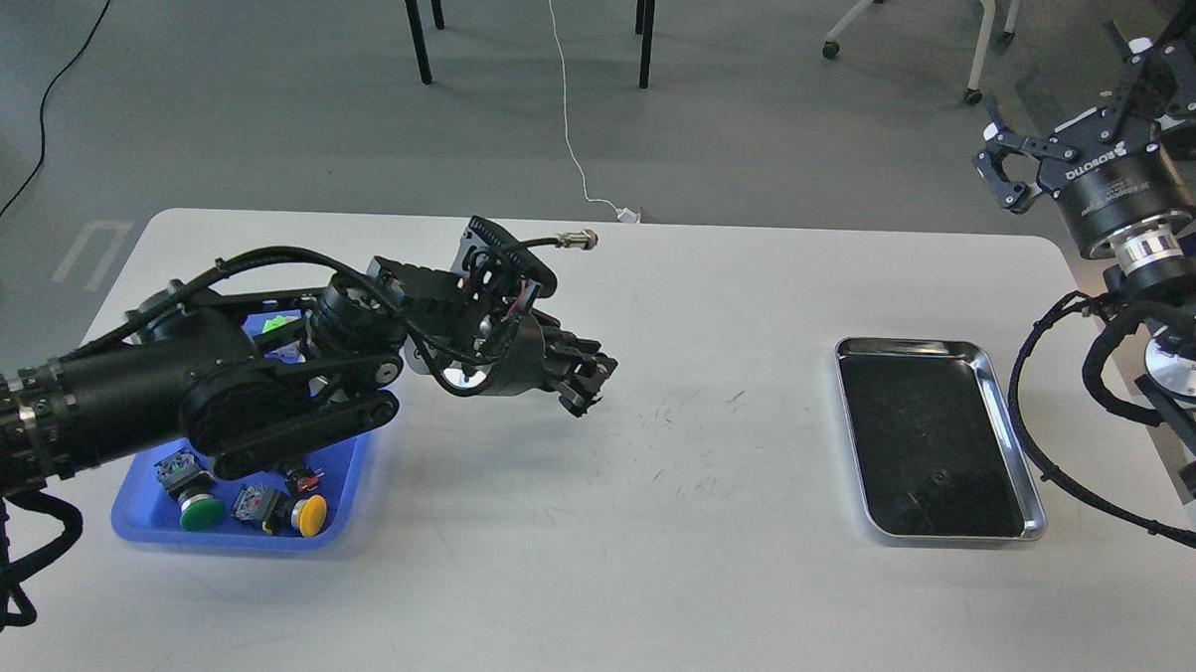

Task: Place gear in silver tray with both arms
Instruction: 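Lift the gear and carry it toward the table center, then lower the gear and open the left gripper on the table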

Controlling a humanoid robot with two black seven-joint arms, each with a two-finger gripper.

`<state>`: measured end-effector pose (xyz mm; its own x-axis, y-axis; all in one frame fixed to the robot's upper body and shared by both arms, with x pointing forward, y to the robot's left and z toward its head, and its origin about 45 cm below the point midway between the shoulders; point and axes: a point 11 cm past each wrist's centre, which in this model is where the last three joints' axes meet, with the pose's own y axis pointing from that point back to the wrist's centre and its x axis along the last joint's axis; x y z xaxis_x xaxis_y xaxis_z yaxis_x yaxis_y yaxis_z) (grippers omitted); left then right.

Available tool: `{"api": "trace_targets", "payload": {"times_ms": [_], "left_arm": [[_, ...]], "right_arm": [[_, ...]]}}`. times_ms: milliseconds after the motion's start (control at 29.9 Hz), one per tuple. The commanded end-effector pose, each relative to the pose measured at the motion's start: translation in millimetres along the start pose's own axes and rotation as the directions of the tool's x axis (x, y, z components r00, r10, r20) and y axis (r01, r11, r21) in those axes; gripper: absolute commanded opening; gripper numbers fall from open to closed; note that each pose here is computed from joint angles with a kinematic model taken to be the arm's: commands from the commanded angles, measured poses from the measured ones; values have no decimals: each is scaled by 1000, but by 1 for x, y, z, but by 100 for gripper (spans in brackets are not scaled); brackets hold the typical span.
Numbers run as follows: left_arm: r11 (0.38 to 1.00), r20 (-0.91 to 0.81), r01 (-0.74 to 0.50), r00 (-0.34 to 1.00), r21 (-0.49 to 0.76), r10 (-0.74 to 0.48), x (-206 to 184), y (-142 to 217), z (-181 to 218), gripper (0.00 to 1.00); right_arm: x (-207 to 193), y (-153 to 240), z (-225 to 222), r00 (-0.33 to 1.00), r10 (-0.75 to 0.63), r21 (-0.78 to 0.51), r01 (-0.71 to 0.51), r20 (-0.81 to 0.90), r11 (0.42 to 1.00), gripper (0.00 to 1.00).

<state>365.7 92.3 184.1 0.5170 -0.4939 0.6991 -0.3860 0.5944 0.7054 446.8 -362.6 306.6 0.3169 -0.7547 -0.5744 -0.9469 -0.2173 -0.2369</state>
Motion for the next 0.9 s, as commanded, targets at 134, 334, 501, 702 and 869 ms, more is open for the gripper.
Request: {"api": "trace_targets", "payload": {"times_ms": [134, 334, 501, 702, 869], "left_arm": [[996, 124, 11, 992, -93, 1, 8, -37, 68, 18], [993, 144, 37, 989, -112, -20, 6, -63, 95, 18], [1000, 104, 0, 995, 3, 0, 3, -70, 51, 18], [999, 119, 15, 993, 36, -19, -17, -76, 40, 18], [999, 114, 13, 993, 36, -17, -19, -76, 39, 18]], "right_arm": [[-47, -54, -21, 991, -107, -15, 106, -79, 994, 99], [-84, -75, 27, 984, -176, -81, 173, -27, 982, 99], [-96, -81, 47, 982, -188, -92, 188, 12, 978, 99], [-97, -81, 50, 982, -188, -95, 188, 17, 977, 99], [-97, -81, 50, 982, -188, -95, 189, 16, 977, 99]]}}
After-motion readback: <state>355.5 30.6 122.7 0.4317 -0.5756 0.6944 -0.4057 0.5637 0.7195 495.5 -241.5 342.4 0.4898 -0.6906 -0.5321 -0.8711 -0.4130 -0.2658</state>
